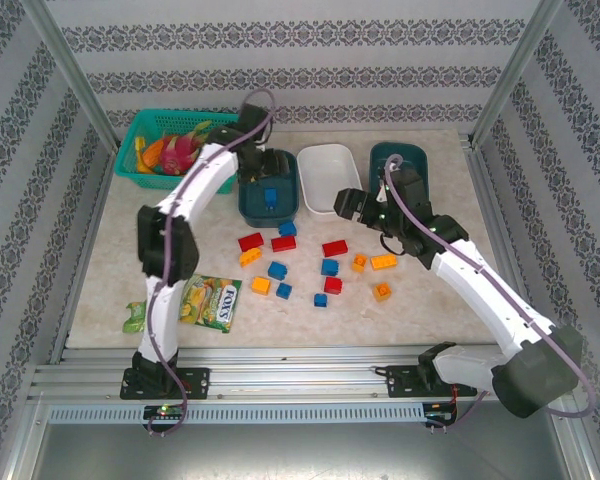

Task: Sort the legos into containers by color

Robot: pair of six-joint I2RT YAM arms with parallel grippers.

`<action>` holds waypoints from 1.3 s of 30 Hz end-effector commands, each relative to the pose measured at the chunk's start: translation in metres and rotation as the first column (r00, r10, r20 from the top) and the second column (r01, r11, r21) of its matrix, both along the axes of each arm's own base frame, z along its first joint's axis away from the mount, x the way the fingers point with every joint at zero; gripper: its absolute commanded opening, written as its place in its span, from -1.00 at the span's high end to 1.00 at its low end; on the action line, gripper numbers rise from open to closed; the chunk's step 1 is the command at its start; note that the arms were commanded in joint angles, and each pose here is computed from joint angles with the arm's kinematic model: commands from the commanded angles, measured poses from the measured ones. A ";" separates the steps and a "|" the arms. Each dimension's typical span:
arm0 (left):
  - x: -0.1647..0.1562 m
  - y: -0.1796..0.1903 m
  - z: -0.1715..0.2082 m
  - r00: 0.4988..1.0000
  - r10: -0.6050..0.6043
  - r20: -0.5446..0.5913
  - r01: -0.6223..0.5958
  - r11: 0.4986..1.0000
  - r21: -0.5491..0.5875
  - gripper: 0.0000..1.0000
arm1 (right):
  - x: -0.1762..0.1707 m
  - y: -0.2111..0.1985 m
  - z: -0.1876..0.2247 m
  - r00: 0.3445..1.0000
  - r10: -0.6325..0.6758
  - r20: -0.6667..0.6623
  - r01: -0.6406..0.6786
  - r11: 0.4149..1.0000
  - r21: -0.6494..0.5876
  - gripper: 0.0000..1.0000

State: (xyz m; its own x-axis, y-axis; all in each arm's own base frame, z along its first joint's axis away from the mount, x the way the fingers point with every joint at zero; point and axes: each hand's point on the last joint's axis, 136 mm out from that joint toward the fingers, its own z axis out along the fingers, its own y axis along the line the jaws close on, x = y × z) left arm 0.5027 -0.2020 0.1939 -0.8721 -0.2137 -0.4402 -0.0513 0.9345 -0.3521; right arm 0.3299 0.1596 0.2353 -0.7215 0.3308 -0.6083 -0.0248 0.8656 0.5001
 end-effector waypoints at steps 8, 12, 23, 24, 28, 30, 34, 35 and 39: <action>-0.139 -0.038 0.069 0.968 -0.143 0.204 0.206 0.922 -0.329 -0.58 | -0.072 -0.102 -0.101 0.810 -0.407 -0.423 0.328 0.911 -0.248 -0.68; -0.189 -0.052 0.042 0.959 -0.205 0.196 0.264 0.900 -0.348 -0.57 | -0.058 -0.110 -0.131 0.721 -0.478 -0.501 0.468 0.870 -0.157 -0.63; -0.215 -0.047 0.037 0.942 -0.179 0.284 0.279 0.887 -0.367 -0.69 | -0.023 -0.098 -0.188 0.501 -0.585 -0.637 0.663 0.733 -0.151 -0.58; -0.214 -0.047 0.040 0.941 -0.177 0.288 0.279 0.887 -0.368 -0.70 | -0.022 -0.098 -0.191 0.485 -0.591 -0.645 0.674 0.722 -0.154 -0.57; -0.212 -0.050 0.047 0.937 -0.180 0.298 0.284 0.891 -0.355 -0.71 | -0.010 -0.094 -0.199 0.470 -0.592 -0.655 0.690 0.709 -0.145 -0.49; -0.212 -0.050 0.048 0.936 -0.185 0.299 0.287 0.893 -0.347 -0.70 | -0.008 -0.092 -0.202 0.454 -0.595 -0.663 0.693 0.704 -0.158 -0.48; -0.213 -0.051 0.049 0.936 -0.192 0.296 0.292 0.894 -0.341 -0.70 | -0.005 -0.089 -0.210 0.426 -0.603 -0.675 0.708 0.687 -0.167 -0.31; -0.213 -0.051 0.050 0.935 -0.192 0.297 0.292 0.893 -0.342 -0.70 | -0.006 -0.088 -0.212 0.417 -0.603 -0.681 0.710 0.683 -0.170 -0.23; -0.212 -0.053 0.051 0.935 -0.191 0.299 0.293 0.890 -0.349 -0.70 | -0.015 -0.085 -0.219 0.367 -0.617 -0.696 0.719 0.663 -0.207 0.10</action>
State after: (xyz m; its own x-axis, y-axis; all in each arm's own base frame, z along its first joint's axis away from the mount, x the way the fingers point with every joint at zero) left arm 0.2878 -0.2479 0.2302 -0.8086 -0.2037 -0.5520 0.2663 0.7099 -0.6520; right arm 0.3181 0.0697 0.0176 -0.4166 0.9091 0.0008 0.8891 0.4073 0.2088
